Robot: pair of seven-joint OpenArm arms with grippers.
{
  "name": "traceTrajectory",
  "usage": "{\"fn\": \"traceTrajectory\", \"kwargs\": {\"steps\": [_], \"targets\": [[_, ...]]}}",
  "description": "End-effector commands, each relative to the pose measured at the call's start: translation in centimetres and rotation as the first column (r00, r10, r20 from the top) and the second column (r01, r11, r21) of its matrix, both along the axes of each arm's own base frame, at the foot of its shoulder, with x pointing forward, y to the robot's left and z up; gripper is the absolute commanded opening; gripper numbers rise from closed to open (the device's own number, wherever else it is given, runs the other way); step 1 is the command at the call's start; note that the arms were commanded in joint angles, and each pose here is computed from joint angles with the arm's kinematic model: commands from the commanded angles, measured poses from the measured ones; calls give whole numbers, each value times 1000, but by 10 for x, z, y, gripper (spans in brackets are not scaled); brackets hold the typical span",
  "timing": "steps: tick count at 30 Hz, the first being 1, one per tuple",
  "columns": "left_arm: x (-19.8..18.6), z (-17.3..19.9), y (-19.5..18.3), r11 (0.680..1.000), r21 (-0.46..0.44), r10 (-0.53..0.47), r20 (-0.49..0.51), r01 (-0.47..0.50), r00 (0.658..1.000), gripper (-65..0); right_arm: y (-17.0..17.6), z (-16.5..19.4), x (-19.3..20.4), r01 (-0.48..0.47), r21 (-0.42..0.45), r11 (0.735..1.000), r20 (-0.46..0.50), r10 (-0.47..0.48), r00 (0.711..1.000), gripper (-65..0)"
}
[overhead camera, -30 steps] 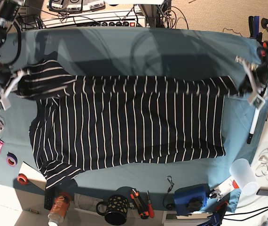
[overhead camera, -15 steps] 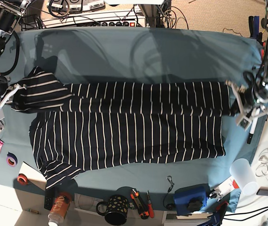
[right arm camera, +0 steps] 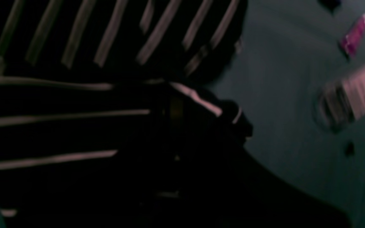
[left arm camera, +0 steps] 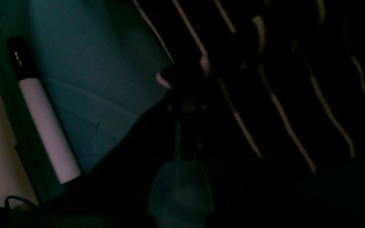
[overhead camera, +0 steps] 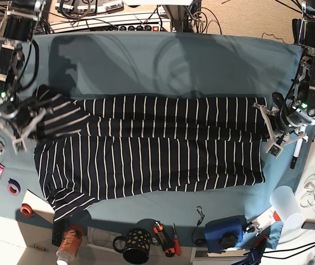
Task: Layout the t-shirt on the table in an organized manner, then fold the t-shirt properly
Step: 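Fold the collar edge with both grippers over toward the hem, then release the folded shirt and raise both grippers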
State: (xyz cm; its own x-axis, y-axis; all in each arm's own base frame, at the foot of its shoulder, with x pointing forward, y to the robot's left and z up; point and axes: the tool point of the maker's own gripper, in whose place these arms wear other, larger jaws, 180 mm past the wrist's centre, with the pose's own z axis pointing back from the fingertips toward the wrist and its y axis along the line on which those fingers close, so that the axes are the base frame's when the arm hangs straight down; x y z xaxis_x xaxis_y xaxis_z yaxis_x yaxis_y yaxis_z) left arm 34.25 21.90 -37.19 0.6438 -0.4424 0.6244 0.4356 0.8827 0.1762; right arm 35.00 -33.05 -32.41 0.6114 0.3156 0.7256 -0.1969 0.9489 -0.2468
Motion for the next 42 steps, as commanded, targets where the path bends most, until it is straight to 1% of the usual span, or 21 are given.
{"fn": "traceTrajectory", "kwargs": {"steps": [1, 5, 7, 9, 12, 14, 17, 20, 22, 25, 28, 31, 33, 34, 37, 38, 39, 40, 41, 42], "targets": [[12, 17, 7, 1000, 13, 2, 56, -2, 998, -650, -9, 16, 15, 19, -1, 1000, 58, -18, 998, -650], [17, 22, 4, 1000, -1, -5, 89, 5, 996, -650, -13, -5, 34, 77, 109, 991, 26, -80, 996, -650], [19, 25, 3, 1000, -8, -9, 112, 10, 994, -650, -12, -9, 43, 94, 147, 985, 19, -98, 995, -650], [21, 26, 1, 1000, -11, -9, 120, 11, 993, -650, -9, -6, 51, 92, 166, 982, 26, -97, 995, -650], [27, 27, -3, 1000, -27, -1, 127, 4, 992, -650, 0, 4, 61, 55, 180, 982, 72, -69, 995, -650], [33, 24, -2, 999, -43, 21, 123, -15, 992, -650, 5, 9, 67, 41, 185, 982, 96, -60, 994, -650], [45, 18, 2, 997, -63, 59, 105, -52, 993, -650, 11, 7, 72, 39, 203, 979, 99, -60, 993, -650], [52, 14, 10, 994, -65, 93, 90, -87, 992, -650, 17, 5, 74, 33, 222, 975, 109, -59, 992, -650], [54, 15, 14, 992, -65, 115, 95, -109, 989, -650, 18, 6, 75, 30, 226, 974, 121, -58, 991, -650], [54, 15, 14, 992, -65, 114, 94, -108, 989, -650, 18, 9, 77, 24, 226, 974, 141, -57, 988, -650], [54, 15, 13, 992, -66, 113, 94, -107, 989, -650, 16, 7, 77, 25, 189, 982, 138, -52, 989, -650], [52, 14, 8, 995, -70, 74, 87, -68, 993, -650, 12, 5, 77, 35, 157, 987, 135, -57, 989, -650], [50, 13, 3, 997, -70, 40, 81, -35, 996, -650, 7, 6, 78, 62, 148, 987, 142, -83, 986, -650], [50, 13, 3, 997, -69, 33, 79, -28, 996, -608, 5, 7, 78, 75, 146, 986, 144, -96, 985, -650], [49, 12, 3, 997, -66, 36, 73, -31, 997, -425, 6, 6, 77, 72, 147, 986, 143, -93, 985, -650], [48, 11, 4, 998, -61, 37, 64, -33, 997, -381, 7, 6, 77, 63, 147, 987, 142, -84, 986, -630], [47, 10, 6, 998, -55, 43, 52, -40, 998, -354, 8, 7, 77, 54, 146, 988, 141, -74, 987, -561], [45, 8, 8, 997, -47, 55, 38, -53, 998, -349, 10, 7, 77, 41, 151, 988, 142, -63, 988, -495], [44, 6, 11, 996, -39, 75, 25, -74, 997, -349, 11, 8, 77, 37, 158, 987, 144, -61, 988, -445], [44, 5, 14, 995, -33, 91, 16, -90, 996, -349, 12, 8, 77, 39, 169, 985, 141, -63, 988, -422]]}}
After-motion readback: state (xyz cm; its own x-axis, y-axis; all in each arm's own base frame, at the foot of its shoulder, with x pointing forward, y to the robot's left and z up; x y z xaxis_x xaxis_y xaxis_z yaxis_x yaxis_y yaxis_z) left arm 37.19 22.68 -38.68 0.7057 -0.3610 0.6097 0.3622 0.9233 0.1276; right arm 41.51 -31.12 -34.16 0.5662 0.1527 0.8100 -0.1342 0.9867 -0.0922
